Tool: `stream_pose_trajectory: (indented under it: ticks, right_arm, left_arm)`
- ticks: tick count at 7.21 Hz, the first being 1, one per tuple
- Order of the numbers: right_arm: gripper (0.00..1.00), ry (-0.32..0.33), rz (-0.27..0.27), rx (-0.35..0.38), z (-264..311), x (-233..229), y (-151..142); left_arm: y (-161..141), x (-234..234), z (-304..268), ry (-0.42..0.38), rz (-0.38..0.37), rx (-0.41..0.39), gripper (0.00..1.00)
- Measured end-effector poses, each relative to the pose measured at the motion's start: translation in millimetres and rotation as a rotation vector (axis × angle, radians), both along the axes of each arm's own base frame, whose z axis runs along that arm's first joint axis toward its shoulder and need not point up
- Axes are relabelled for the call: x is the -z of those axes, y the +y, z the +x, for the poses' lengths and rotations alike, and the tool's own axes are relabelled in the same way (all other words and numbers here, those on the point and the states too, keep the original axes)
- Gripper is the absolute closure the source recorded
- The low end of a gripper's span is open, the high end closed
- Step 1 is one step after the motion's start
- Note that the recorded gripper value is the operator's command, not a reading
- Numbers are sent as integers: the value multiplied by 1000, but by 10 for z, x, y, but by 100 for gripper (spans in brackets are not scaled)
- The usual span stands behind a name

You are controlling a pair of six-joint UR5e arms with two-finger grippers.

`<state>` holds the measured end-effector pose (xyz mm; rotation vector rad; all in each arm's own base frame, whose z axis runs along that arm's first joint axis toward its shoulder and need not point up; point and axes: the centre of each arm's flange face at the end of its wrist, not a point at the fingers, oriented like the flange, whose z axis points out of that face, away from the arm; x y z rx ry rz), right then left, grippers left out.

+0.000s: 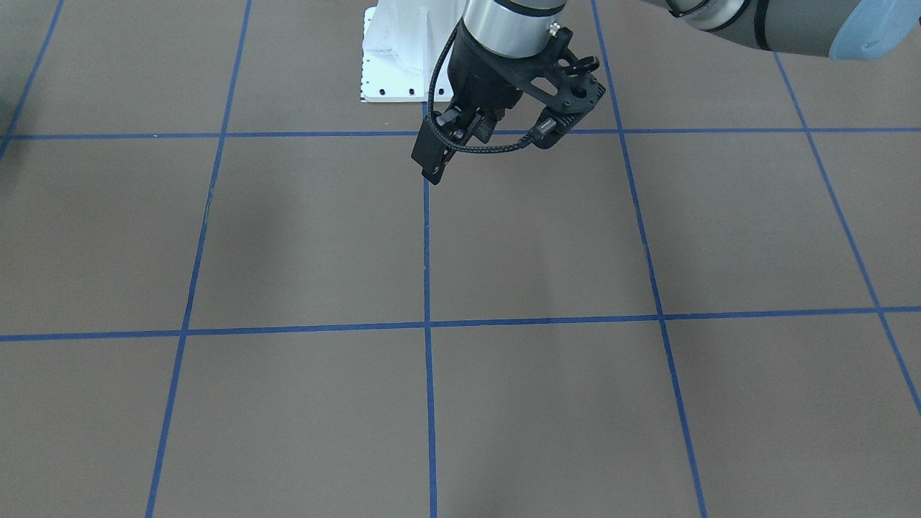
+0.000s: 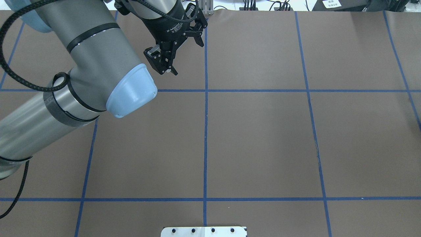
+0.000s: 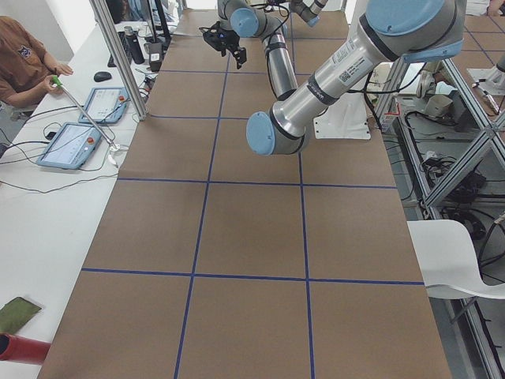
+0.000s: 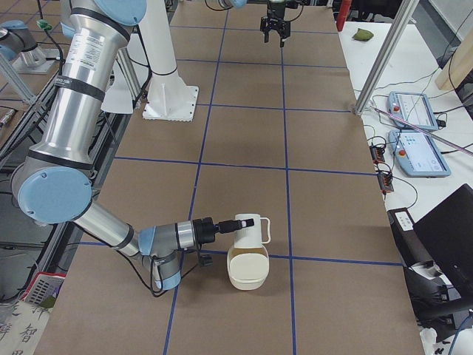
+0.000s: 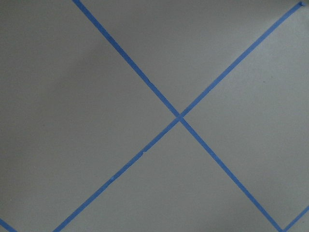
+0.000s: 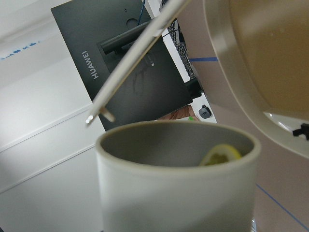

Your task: Left arm hands cup to right arm to dump lemon

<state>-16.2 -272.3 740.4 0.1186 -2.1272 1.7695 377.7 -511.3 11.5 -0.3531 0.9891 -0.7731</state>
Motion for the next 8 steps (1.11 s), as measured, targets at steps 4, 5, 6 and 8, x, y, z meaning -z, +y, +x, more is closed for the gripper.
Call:
stream_pose_trajectory:
  ticks: [4,5,6,8]
  right_arm:
    - [67,-216,-26,2,137,-35,44]
    - [67,-229,-23,5,120,-25,28]
    - [68,-230,-19,6,88,-8,-4]
    - [65,-177,-19,12,-41,87,-114]
  left_arm:
    - [7,34,-31,-3,12,13,0]
    - [8,45,-33,-3,13,14,0]
    - [10,48,-30,-4,14,15,0]
    - [11,54,-29,-5,16,16,0]
